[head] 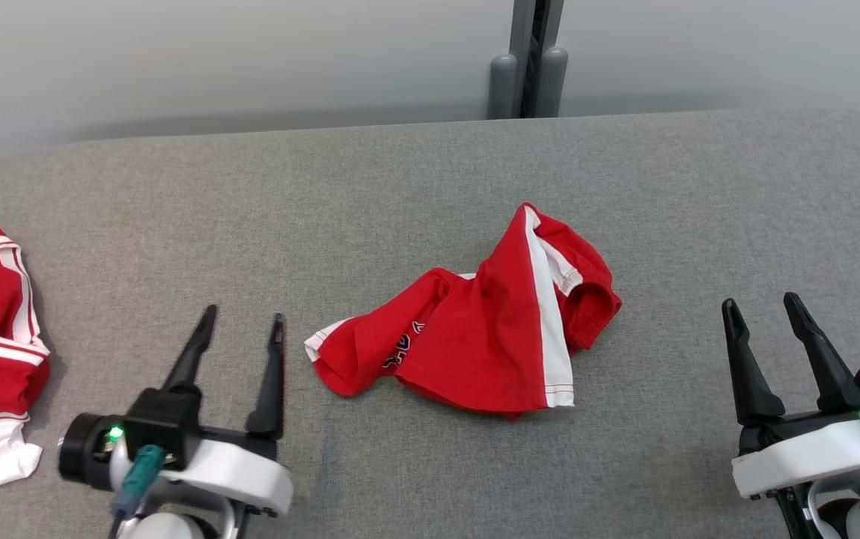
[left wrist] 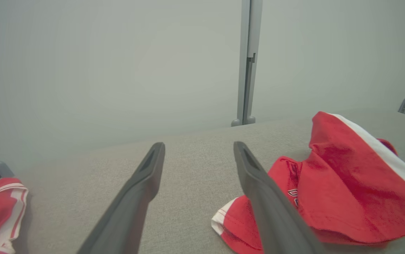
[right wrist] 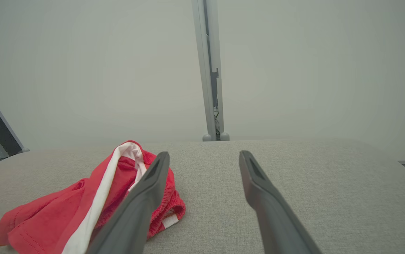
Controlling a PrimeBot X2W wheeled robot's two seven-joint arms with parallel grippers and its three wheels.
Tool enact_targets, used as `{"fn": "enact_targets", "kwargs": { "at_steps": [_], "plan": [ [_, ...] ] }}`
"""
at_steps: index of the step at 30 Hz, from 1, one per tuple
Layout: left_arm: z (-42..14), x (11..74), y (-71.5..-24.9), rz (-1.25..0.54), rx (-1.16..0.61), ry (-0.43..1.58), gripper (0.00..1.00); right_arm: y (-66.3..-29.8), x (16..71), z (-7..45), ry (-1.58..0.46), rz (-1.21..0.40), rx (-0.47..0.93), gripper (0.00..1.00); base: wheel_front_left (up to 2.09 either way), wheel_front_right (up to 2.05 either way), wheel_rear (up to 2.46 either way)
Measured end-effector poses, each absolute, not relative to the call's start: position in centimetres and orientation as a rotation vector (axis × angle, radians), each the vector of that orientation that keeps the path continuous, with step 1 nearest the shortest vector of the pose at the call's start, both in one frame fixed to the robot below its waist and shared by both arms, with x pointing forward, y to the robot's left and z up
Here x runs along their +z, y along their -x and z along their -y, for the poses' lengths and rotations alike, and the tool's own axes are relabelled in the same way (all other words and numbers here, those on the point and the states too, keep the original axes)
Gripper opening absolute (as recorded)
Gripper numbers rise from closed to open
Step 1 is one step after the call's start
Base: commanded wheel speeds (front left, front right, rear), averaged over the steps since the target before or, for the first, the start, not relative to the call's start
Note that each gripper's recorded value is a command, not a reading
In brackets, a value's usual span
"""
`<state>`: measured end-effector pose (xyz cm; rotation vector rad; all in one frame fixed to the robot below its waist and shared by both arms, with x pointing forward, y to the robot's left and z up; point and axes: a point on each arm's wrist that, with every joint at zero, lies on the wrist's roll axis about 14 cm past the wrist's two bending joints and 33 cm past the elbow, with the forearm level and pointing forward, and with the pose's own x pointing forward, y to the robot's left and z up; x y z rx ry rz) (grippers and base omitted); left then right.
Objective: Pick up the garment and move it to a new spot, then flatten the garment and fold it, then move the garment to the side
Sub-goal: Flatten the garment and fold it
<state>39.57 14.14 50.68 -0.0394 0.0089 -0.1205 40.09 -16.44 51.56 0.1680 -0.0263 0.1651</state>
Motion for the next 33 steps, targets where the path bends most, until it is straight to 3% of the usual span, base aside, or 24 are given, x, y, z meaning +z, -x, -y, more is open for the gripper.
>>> {"fn": "enact_targets", "kwargs": {
  "at_steps": [9,16,24,25,26,27,33],
  "plan": [
    [-0.4,49.0,-36.9,-0.182,-0.634,0.069,1.0,-40.4,50.7,16.5,-0.17,0.001,0.159,1.0,0.0,0.0,0.0],
    [4.6,46.8,-34.5,-0.323,-0.879,0.014,1.0,-40.6,50.0,17.1,-0.174,-0.019,0.138,1.0,0.0,0.0,0.0],
    [6.8,44.3,-35.1,-0.388,-0.999,-0.137,1.0,-40.4,49.2,18.7,-0.176,-0.031,0.086,1.0,0.0,0.0,0.0],
    [7.0,44.0,-35.3,-0.396,-1.004,-0.148,0.81,-40.3,49.1,18.9,-0.176,-0.034,0.081,1.0,0.0,0.0,0.0],
    [7.1,43.7,-35.4,-0.398,-1.01,-0.161,0.27,-40.3,49.0,19.0,-0.177,-0.035,0.075,1.0,0.0,0.0,0.0],
    [7.2,43.6,-35.7,-0.394,-1.012,-0.171,0.0,-40.3,49.0,19.2,-0.176,-0.034,0.07,1.0,0.0,0.0,0.0],
    [6.4,43.8,-37.5,-0.352,-0.957,-0.189,0.0,-40.3,48.8,19.7,-0.18,-0.03,0.049,1.0,0.0,0.0,0.0]
  ]
}}
